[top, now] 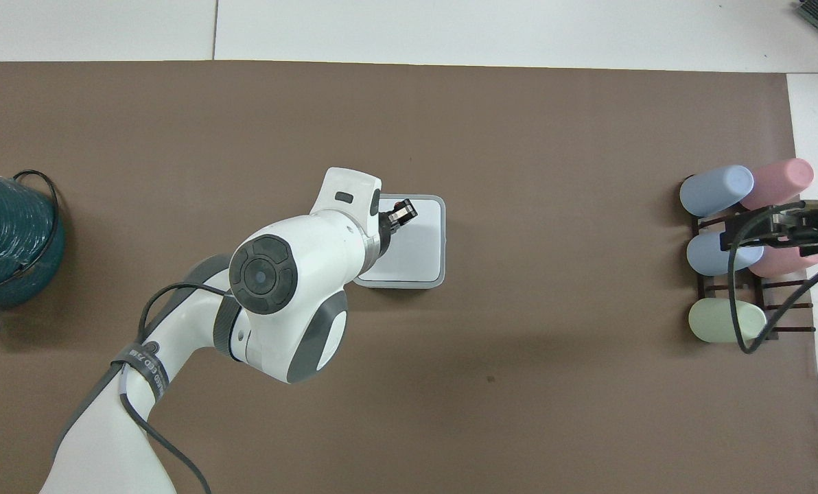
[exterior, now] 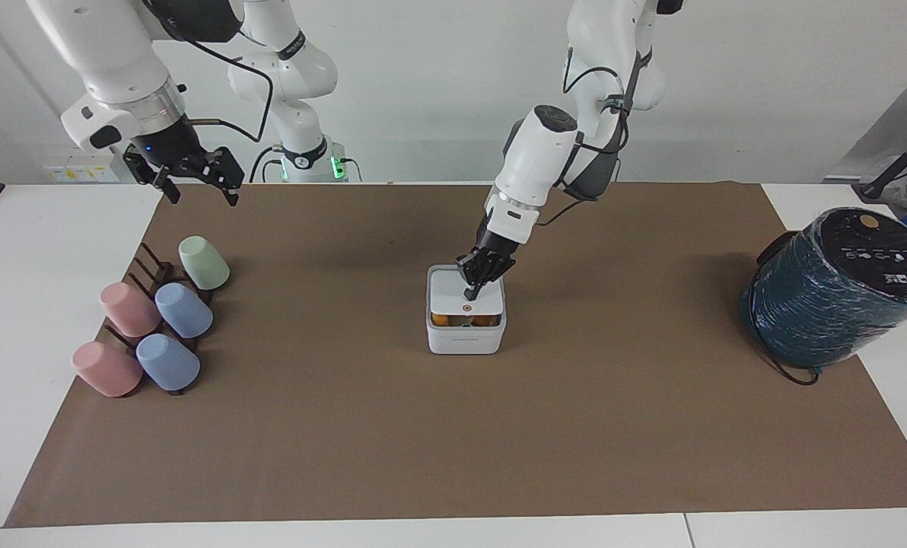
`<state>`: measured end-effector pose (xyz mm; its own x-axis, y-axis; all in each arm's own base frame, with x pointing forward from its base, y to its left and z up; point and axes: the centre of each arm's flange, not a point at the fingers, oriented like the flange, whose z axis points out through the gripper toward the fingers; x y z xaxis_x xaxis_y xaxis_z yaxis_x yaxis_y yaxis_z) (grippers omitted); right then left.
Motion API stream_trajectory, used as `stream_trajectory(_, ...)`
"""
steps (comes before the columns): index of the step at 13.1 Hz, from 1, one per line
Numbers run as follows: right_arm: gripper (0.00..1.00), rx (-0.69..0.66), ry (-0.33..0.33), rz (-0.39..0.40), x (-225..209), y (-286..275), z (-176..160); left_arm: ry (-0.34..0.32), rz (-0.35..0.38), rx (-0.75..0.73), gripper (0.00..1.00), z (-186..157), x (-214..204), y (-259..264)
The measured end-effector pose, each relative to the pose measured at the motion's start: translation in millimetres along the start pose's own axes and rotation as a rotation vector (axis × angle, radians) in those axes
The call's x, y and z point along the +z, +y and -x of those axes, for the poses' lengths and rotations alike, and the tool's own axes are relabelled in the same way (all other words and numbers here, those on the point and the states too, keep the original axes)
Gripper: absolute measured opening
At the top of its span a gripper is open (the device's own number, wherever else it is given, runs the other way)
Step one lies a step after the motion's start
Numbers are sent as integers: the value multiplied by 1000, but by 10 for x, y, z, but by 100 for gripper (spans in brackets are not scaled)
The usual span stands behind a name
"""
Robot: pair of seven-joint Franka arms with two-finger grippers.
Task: Close trash can lid
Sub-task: 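Push the lid down over the trash can with the left gripper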
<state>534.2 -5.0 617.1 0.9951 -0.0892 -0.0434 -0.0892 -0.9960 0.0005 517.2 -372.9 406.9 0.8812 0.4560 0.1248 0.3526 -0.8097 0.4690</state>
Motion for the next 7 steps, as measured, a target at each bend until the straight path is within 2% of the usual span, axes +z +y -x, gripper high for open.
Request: stream_trajectory(7,100,0,0,0,0,0,0,18,21,1,1,1,90,2)
